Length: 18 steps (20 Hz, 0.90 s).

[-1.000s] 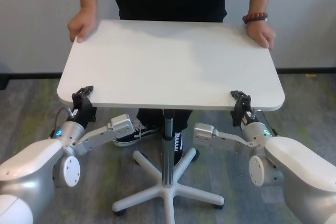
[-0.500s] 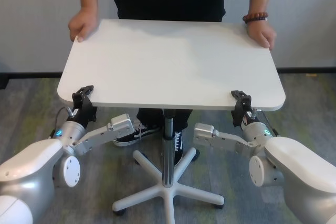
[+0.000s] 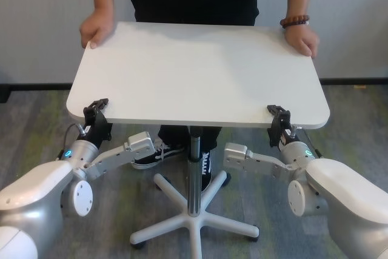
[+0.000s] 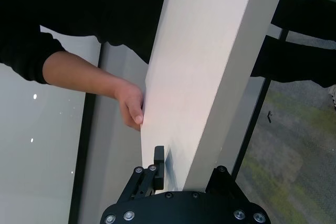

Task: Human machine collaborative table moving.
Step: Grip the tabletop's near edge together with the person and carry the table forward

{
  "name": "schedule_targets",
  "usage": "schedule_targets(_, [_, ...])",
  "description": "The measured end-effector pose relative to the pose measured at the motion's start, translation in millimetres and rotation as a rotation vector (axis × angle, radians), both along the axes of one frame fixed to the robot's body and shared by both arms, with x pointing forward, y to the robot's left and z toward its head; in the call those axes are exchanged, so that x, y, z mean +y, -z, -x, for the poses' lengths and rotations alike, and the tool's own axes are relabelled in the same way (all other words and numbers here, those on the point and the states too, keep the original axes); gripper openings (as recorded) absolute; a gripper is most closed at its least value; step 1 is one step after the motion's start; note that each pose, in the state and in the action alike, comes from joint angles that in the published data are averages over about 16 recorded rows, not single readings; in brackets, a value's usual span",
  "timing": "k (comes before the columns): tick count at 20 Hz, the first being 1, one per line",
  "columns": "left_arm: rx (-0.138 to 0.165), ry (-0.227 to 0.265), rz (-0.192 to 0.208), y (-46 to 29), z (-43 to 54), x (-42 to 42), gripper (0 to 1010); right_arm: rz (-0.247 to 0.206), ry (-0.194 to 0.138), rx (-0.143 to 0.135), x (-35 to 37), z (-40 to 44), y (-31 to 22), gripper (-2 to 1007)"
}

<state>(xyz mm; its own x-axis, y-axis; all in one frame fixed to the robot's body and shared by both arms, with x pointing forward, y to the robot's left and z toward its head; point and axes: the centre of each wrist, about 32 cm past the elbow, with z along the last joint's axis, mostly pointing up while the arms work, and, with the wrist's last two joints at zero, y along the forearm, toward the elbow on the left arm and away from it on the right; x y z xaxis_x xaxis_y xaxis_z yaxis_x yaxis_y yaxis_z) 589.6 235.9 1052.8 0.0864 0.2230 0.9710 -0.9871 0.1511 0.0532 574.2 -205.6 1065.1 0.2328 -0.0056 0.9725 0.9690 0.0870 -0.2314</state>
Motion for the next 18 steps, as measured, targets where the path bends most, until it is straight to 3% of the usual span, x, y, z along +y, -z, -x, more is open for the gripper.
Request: schedule_targets(18, [-0.001,-0.001,0.001,-0.1,0.1,0.2,340,0.002,0.003,0.001,-0.5,0.3,-0.1,286])
